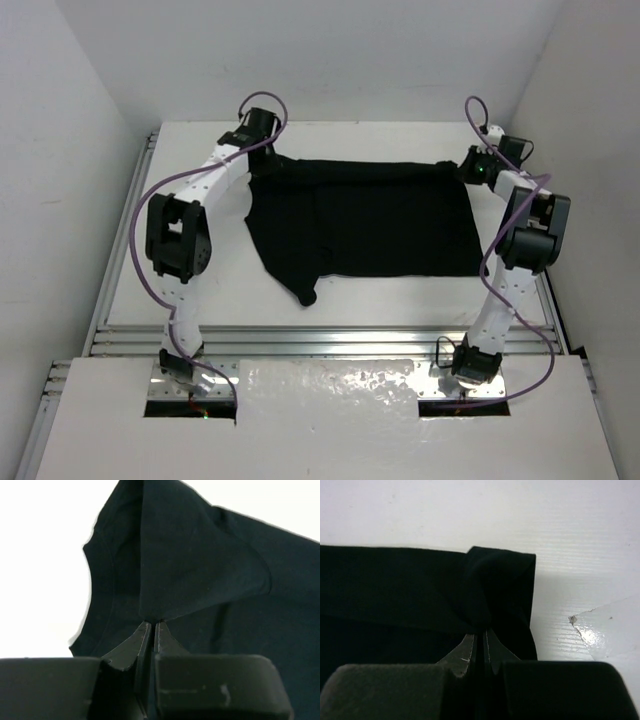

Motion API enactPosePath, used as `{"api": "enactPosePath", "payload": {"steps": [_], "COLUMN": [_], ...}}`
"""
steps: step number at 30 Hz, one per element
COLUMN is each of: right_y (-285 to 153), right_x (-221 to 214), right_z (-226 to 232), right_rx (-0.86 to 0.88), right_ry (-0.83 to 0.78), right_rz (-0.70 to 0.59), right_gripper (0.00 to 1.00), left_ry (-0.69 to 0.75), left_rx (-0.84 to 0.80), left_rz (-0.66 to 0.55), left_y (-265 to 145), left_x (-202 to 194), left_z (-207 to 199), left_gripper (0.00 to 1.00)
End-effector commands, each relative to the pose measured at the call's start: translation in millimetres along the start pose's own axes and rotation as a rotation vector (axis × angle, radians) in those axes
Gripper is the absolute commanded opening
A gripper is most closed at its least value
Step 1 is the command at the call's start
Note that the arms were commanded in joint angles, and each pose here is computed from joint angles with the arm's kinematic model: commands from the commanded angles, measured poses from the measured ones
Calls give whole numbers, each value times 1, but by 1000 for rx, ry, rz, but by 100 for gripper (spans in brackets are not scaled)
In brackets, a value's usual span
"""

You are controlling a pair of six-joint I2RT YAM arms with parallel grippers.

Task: Fold and stack the t-shirts
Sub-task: Fold the tshirt

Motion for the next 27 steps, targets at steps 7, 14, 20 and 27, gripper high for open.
{"api": "enactPosePath", "payload": {"steps": [7,14,20,27], "right_y": [-46,-61,-69,-52], "right_x": [45,8,18,42], "right_z": [22,27,34,19], "right_rx": [17,-16,-15,-116], "right_ry": [-25,46,111,268], "right_rz": [-99,-27,-52,8], "right_gripper": [8,17,49,56], "left_ry": [-95,-109,-89,-117], "left_rx": [-21,-70,-59,29], "left_rz": [-80,19,-14,-144], "left_y": [-49,-44,-66,-81], "left_x": [17,-17,-12,49], "left_z": [4,5,6,17], "left_gripper": [0,0,76,96]}}
Point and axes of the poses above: each gripper's point midway between its finger pads, its own y axis out along the fingers, its own z axis along the line the jaws close on, x = y × z, the point moved 6 cm from there along -y, back along the fingers, and after that the axes turned 1 degree about y, right-handed, at the moved point
